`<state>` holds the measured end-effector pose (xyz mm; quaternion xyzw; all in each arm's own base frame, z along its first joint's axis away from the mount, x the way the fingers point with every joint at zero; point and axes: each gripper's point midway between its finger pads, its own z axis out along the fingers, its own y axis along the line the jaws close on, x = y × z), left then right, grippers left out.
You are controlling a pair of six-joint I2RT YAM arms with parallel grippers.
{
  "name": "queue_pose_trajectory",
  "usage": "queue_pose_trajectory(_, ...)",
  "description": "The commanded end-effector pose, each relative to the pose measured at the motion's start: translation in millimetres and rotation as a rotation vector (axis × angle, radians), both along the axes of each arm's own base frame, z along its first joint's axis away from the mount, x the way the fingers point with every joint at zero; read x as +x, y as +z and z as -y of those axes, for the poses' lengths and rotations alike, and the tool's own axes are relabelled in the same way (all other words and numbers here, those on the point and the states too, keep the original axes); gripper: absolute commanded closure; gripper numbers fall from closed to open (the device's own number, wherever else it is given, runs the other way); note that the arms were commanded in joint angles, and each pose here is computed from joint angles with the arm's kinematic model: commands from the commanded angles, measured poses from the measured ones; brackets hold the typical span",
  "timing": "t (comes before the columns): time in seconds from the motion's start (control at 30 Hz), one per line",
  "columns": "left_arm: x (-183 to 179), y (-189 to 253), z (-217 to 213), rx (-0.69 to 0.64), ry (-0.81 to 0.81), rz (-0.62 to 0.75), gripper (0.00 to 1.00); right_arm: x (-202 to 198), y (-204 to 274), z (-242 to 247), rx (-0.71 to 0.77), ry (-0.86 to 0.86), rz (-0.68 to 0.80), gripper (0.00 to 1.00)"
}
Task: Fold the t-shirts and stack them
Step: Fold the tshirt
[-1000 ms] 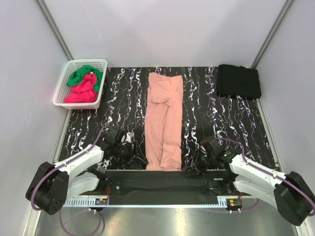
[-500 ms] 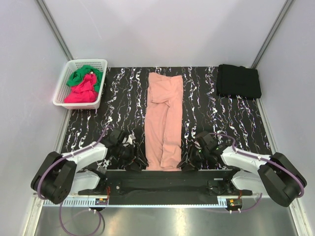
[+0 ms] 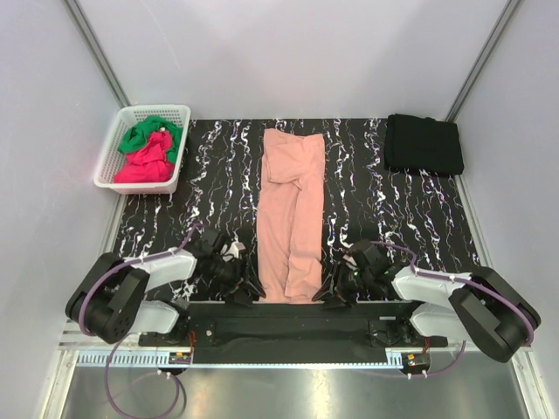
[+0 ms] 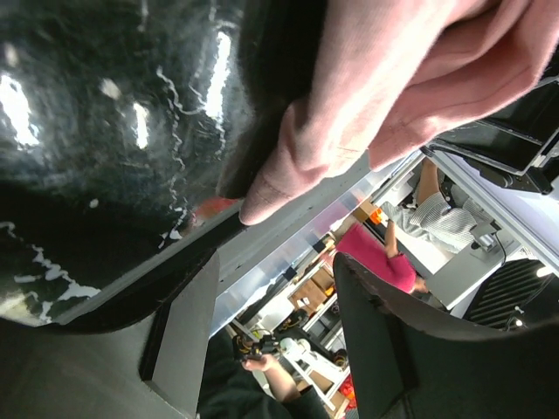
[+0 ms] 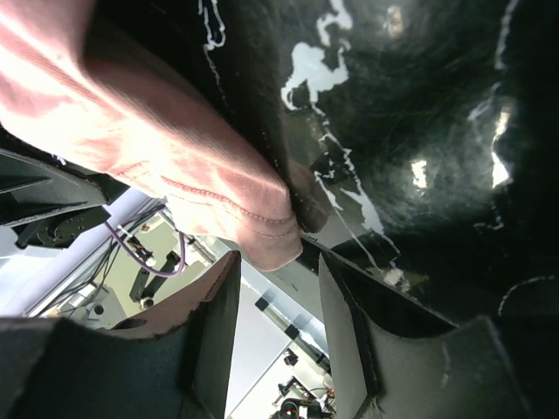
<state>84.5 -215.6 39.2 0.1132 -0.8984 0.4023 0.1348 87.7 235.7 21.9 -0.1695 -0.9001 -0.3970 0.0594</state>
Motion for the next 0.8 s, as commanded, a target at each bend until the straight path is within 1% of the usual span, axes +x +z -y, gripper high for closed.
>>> queue_pose_trajectory(0.0,3,7,8,-0.061,-0.038,0.02,0.4,0,4,-7,0.05,0.018,0.019,0.52)
queue_pose_trajectory(0.33,4,-8,11,-0.034,-0.086,-0.021,0.41,6,-2,-16,0.085,0.038,0.038,0.51)
queue_pose_trajectory(0.4,6,-8,13,-0.038,-0.094,-0.014,0.41,8,0,-19,0.105,0.055,0.049,0.51)
queue_pose_trajectory(0.57,8,-8,14,-0.037,-0.109,0.004,0.42,13,-1,-19,0.09,0.045,0.068,0.51)
queue_pose_trajectory(0.77,5,-13,13,-0.026,-0.117,0.036,0.42,8,-8,-12,0.078,0.029,0.079,0.51)
